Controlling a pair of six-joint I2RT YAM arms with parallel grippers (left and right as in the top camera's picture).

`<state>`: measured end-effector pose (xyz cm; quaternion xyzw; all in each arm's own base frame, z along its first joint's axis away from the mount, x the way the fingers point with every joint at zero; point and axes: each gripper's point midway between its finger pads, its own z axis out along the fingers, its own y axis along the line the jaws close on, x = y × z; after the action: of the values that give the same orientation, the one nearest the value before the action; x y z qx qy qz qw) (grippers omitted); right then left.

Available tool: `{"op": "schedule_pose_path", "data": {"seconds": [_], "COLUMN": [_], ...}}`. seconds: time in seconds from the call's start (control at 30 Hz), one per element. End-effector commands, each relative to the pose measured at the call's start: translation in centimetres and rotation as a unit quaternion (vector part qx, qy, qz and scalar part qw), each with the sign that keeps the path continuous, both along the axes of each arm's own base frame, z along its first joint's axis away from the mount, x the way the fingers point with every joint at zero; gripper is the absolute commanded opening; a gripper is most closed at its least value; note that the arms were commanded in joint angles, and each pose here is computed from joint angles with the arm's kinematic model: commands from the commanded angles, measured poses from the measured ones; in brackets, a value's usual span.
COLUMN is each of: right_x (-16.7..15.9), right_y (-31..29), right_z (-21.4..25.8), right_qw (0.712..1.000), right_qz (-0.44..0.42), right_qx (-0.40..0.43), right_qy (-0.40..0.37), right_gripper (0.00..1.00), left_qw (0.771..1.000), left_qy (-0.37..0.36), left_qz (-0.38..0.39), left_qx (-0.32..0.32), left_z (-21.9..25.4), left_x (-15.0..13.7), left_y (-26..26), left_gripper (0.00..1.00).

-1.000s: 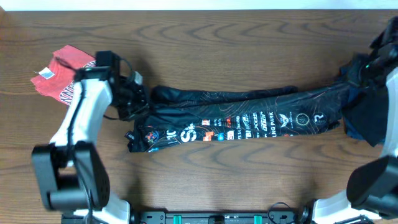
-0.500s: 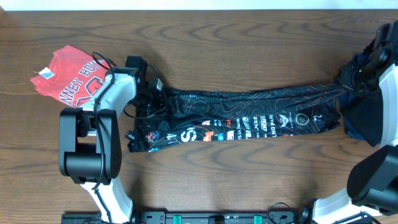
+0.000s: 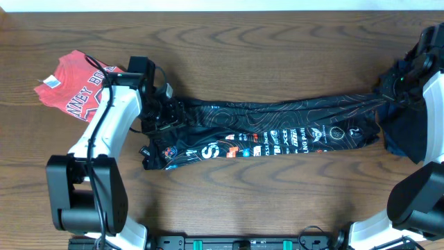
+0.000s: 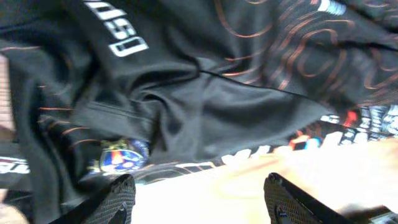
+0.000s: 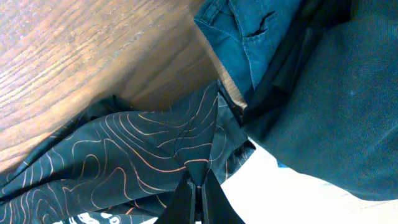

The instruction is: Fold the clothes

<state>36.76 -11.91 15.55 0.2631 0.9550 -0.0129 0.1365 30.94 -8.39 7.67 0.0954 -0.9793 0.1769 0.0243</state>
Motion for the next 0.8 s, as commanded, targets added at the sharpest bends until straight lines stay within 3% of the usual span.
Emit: {"op": "schedule_pose_path", "data": {"seconds": [0.0,0.1,0.27,0.37,0.77], "right_x": [-0.1,-0.1,-0.1,-0.1,-0.1], "right_y": [-0.1,-0.1,-0.1,-0.1,-0.1], "right_z": [0.0,0.0,0.0,0.0,0.0], "right_qw": [1.0,1.0,1.0,1.0,1.0], "right_qz": [0.004,0.004,0.004,0.004,0.004], "right_qx": [-0.006,-0.006,-0.006,-0.006,-0.006], "right_qy": [0.002,0.003,0.003,0.003,0.003], "right_gripper": [0.01,0.01,0.01,0.01,0.01], "left_qw": [0.998,0.997,0.997,0.997,0.994], "left_qy": [0.02,0.038,0.048,0.038,-0.009], "left_qz": [-0.015,-0.02,-0.029,-0.04,-0.069], "left_qx": [0.05,0.058,0.059,0.059,0.08], "left_z": [-1.7,-3.1,-5.2,-6.3,-6.9], "left_x": [-1.1,-2.5,-4.0,-4.3,-2.9], "left_y": [1.1,1.2,0.9,0.3,-0.9], "left_gripper": [0.68,0.68,0.54,0.51,0.51]}}
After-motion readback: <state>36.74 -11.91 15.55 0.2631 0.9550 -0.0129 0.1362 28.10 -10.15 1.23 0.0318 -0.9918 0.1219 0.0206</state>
